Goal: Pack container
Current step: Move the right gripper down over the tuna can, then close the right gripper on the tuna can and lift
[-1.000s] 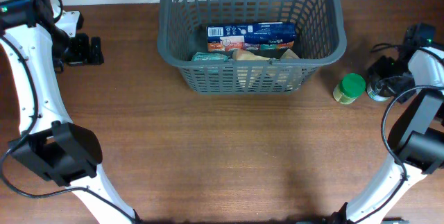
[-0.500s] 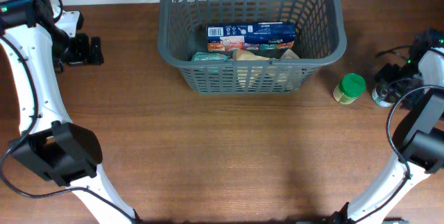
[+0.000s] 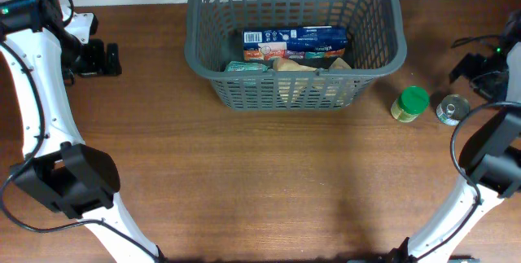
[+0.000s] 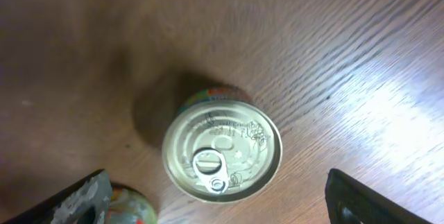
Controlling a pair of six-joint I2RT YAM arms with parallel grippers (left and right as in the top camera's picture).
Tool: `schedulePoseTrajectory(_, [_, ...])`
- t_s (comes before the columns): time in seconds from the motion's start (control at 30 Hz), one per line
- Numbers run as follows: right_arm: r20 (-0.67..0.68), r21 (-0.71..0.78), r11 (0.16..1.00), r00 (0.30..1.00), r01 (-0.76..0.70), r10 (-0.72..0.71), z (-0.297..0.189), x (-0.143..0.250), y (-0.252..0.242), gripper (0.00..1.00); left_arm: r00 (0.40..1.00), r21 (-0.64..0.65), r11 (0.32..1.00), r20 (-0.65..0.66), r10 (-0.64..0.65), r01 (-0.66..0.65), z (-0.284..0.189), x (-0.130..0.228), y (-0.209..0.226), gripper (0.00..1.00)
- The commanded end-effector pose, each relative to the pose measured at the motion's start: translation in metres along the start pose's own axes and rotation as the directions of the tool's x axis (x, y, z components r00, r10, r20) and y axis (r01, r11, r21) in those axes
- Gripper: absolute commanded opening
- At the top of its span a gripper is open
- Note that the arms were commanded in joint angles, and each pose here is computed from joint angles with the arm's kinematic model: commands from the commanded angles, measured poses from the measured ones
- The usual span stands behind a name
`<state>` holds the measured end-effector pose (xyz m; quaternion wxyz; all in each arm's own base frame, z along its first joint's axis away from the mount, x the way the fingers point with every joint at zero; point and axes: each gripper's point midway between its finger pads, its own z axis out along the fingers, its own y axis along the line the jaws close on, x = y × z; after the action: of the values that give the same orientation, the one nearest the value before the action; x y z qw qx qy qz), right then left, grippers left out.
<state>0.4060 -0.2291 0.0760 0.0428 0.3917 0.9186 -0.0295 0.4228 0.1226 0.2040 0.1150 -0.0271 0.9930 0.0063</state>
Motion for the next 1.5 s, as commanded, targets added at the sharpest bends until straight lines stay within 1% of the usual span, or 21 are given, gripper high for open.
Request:
schedulePoseTrajectory(0.0, [-0.055, 0.01, 1.0, 0.999, 0.001, 0.0, 0.02, 0.006, 0.002, 0.91, 1.0, 0.013, 1.0, 0.006, -0.015, 0.015, -0.002, 0.001, -0.002, 0.99])
schedulePoseTrajectory(0.33, [-0.106, 0.02, 1.0, 0.994, 0.004, -0.001, 0.045, 0.012, 0.003, 0.91, 1.0, 0.013, 1.0, 0.006, -0.015, 0.015, -0.002, 0.001, -0.002, 0.99])
schedulePoseTrajectory(0.5, [-0.163, 0.031, 1.0, 0.987, 0.003, 0.002, 0.069, 0.02, 0.003, 0.91, 1.0, 0.013, 1.0, 0.005, -0.015, 0.015, -0.002, 0.001, -0.002, 0.99])
schedulePoseTrajectory(0.57, [-0.165, 0.032, 0.999, 0.986, 0.003, 0.002, 0.073, 0.02, 0.003, 0.91, 1.0, 0.013, 1.0, 0.005, -0.015, 0.015, -0.002, 0.001, -0.002, 0.99])
schedulePoseTrajectory(1.07, [-0.142, 0.028, 1.0, 0.99, 0.002, 0.002, 0.081, 0.014, 0.005, 0.91, 1.0, 0.013, 1.0, 0.005, -0.015, 0.015, -0.002, 0.001, -0.002, 0.99])
schedulePoseTrajectory(1.3, [-0.172, 0.031, 0.999, 0.984, 0.041, -0.035, 0.092, 0.024, 0.002, 0.92, 1.0, 0.013, 1.0, 0.005, -0.015, 0.015, -0.002, 0.001, -0.002, 0.99])
schedulePoseTrajectory(1.47, [-0.19, -0.013, 0.997, 0.978, 0.08, -0.081, 0.095, 0.029, 0.007, 0.91, 1.0, 0.013, 1.0, 0.005, -0.015, 0.015, -0.002, 0.001, -0.002, 0.99])
